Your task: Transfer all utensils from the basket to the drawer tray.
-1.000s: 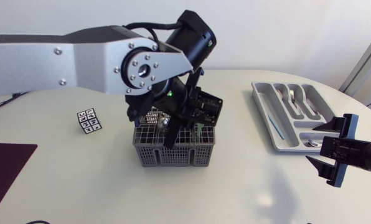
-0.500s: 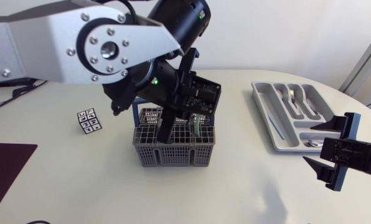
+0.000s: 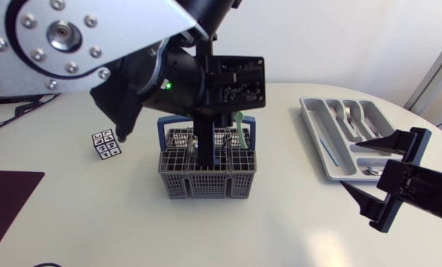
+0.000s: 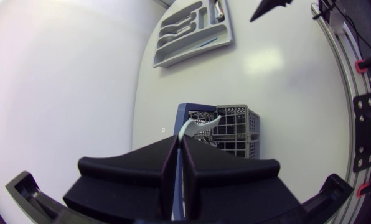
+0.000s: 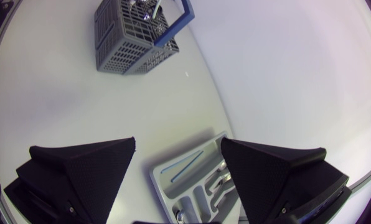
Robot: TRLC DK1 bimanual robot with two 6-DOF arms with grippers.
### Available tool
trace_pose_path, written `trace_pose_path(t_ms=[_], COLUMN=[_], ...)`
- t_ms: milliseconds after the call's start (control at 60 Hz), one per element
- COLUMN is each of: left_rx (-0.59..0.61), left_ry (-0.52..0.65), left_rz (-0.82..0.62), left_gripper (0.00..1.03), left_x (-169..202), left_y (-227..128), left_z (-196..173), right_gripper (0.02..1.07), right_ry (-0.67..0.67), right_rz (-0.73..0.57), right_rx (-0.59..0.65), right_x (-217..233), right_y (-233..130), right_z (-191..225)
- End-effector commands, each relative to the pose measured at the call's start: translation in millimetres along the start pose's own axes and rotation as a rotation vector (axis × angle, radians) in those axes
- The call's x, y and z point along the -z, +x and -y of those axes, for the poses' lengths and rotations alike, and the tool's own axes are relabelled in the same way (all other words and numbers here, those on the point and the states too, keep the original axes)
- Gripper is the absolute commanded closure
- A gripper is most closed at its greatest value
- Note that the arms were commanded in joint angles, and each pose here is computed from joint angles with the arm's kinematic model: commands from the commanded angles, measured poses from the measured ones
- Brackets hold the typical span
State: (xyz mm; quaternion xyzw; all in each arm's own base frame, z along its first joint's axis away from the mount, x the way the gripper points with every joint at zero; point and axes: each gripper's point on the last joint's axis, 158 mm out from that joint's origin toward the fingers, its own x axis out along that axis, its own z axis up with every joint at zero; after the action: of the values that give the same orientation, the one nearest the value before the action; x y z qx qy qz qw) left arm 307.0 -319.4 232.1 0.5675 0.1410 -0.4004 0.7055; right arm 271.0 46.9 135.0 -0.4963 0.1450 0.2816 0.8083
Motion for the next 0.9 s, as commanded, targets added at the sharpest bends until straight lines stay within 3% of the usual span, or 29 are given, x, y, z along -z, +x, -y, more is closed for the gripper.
trace_pose_path(t_ms=[0,517,883], left_rx=[-0.016,0.114,0.249], left_ry=[-0.172,-0.786,-1.003], left_rz=[-0.008,0.017,0.025], left_gripper=[0.99,1.00,1.00], left_x=[-1.4,-25.4,-38.4], left_y=[2.2,41.1,43.9], left_z=[-4.5,-5.4,7.2], right_gripper=[0.08,0.21,0.60], right_ry=[0.084,0.245,0.268], right_rz=[0.043,0.201,0.230], right_rx=[-0.021,0.036,0.092], right_x=[-19.1,-126.8,-155.0], right_y=[0.7,31.4,55.8], right_z=[-7.3,8.3,19.1])
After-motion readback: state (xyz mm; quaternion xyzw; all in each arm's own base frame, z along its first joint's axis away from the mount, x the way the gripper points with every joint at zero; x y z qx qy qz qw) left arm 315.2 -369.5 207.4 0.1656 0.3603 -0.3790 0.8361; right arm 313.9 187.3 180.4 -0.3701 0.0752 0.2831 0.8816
